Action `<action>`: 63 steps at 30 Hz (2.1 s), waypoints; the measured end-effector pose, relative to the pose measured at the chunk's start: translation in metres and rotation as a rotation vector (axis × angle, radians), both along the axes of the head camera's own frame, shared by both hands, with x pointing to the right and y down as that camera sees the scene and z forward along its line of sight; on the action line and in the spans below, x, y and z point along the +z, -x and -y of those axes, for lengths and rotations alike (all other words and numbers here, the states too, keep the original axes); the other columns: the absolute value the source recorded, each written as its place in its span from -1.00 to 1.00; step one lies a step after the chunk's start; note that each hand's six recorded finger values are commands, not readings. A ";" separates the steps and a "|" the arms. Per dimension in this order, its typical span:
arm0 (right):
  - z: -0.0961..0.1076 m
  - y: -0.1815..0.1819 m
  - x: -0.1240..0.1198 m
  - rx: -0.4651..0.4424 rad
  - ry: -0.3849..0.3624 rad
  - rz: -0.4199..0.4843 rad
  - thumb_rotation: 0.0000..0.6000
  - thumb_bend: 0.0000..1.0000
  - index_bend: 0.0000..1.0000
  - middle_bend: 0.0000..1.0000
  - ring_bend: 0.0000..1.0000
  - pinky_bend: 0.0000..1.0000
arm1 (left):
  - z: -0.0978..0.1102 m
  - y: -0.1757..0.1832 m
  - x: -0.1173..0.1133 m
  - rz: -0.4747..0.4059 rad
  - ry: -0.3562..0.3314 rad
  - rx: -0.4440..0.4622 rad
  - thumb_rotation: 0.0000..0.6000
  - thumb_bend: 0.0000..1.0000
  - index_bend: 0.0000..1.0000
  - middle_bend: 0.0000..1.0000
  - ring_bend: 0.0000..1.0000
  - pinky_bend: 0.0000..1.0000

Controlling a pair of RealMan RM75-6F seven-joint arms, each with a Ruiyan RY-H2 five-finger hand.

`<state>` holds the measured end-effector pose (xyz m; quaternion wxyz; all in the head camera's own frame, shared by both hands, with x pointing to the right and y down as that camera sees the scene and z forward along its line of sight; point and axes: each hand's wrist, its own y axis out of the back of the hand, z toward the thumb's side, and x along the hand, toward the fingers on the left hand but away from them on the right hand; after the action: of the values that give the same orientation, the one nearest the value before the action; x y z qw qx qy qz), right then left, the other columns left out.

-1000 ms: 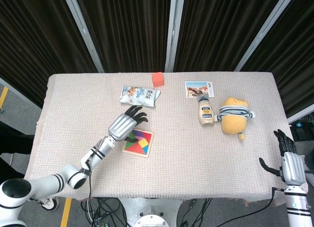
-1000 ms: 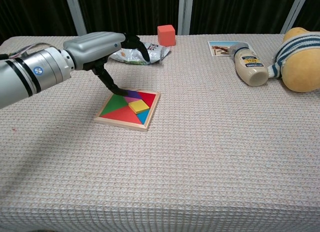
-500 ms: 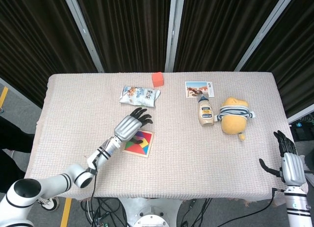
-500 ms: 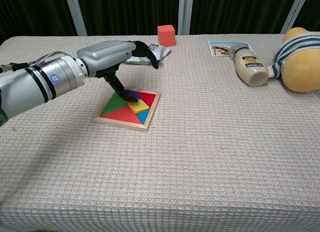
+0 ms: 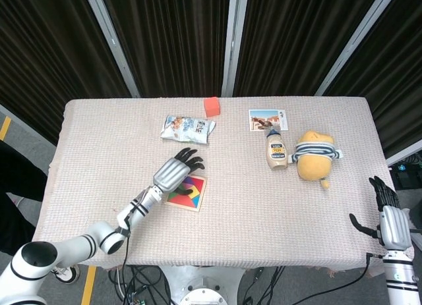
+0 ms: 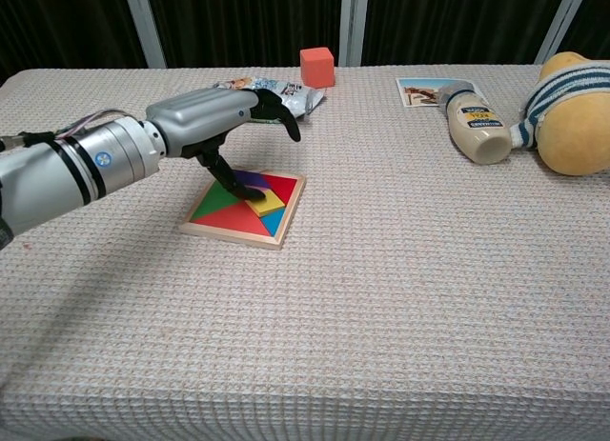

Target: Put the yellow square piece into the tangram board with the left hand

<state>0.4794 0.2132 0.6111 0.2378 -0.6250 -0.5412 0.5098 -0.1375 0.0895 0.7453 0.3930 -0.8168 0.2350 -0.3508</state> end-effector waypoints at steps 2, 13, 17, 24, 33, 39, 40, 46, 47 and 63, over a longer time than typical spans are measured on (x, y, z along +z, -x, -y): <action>0.000 0.000 0.000 0.001 0.001 0.000 1.00 -0.65 -1.00 -1.00 -1.00 -1.00 | -0.002 0.000 -0.003 -0.008 -0.004 0.006 1.00 -0.92 -0.48 -0.63 -1.00 -0.92; -0.001 0.000 0.002 0.001 0.004 0.001 1.00 -0.65 -1.00 -1.00 -1.00 -1.00 | 0.004 0.010 -0.015 -0.006 -0.044 0.004 1.00 -0.92 -0.48 -0.64 -1.00 -0.92; -0.001 -0.001 0.002 0.003 0.006 0.001 1.00 -0.65 -1.00 -1.00 -1.00 -1.00 | 0.002 0.017 -0.010 0.035 -0.047 0.026 1.00 -0.92 -0.48 -0.64 -1.00 -0.92; -0.001 0.000 0.005 0.001 0.014 0.004 1.00 -0.65 -1.00 -1.00 -1.00 -1.00 | -0.004 0.020 -0.004 0.042 -0.020 0.038 1.00 -0.92 -0.48 -0.64 -1.00 -0.92; -0.002 -0.001 0.005 0.005 0.014 0.005 1.00 -0.65 -1.00 -1.00 -1.00 -1.00 | -0.007 0.011 -0.002 0.032 -0.011 0.054 1.00 -0.92 -0.49 -0.64 -1.00 -0.92; -0.002 -0.002 0.006 0.005 0.017 0.007 1.00 -0.65 -1.00 -1.00 -1.00 -1.00 | -0.005 0.004 -0.002 0.023 -0.009 0.055 1.00 -0.92 -0.49 -0.64 -1.00 -0.92; -0.002 -0.002 0.006 0.005 0.017 0.007 1.00 -0.65 -1.00 -1.00 -1.00 -1.00 | -0.005 0.002 -0.002 0.021 -0.008 0.055 1.00 -0.92 -0.49 -0.64 -1.00 -0.92; -0.002 -0.003 0.005 0.006 0.014 0.007 1.00 -0.65 -1.00 -1.00 -1.00 -1.00 | -0.004 -0.004 -0.002 0.014 -0.007 0.056 1.00 -0.92 -0.49 -0.64 -1.00 -0.92; -0.002 -0.003 0.005 0.006 0.014 0.007 1.00 -0.65 -1.00 -1.00 -1.00 -1.00 | -0.004 -0.004 -0.002 0.013 -0.007 0.054 1.00 -0.92 -0.49 -0.64 -1.00 -0.92; -0.002 -0.002 0.005 0.006 0.011 0.007 1.00 -0.65 -1.00 -1.00 -1.00 -1.00 | 0.007 0.021 -0.019 0.020 -0.051 0.017 1.00 -0.92 -0.49 -0.64 -1.00 -0.92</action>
<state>0.4818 0.2156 0.6162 0.2312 -0.6264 -0.5409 0.5114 -0.1590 0.0822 0.7267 0.4191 -0.8049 0.2333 -0.3494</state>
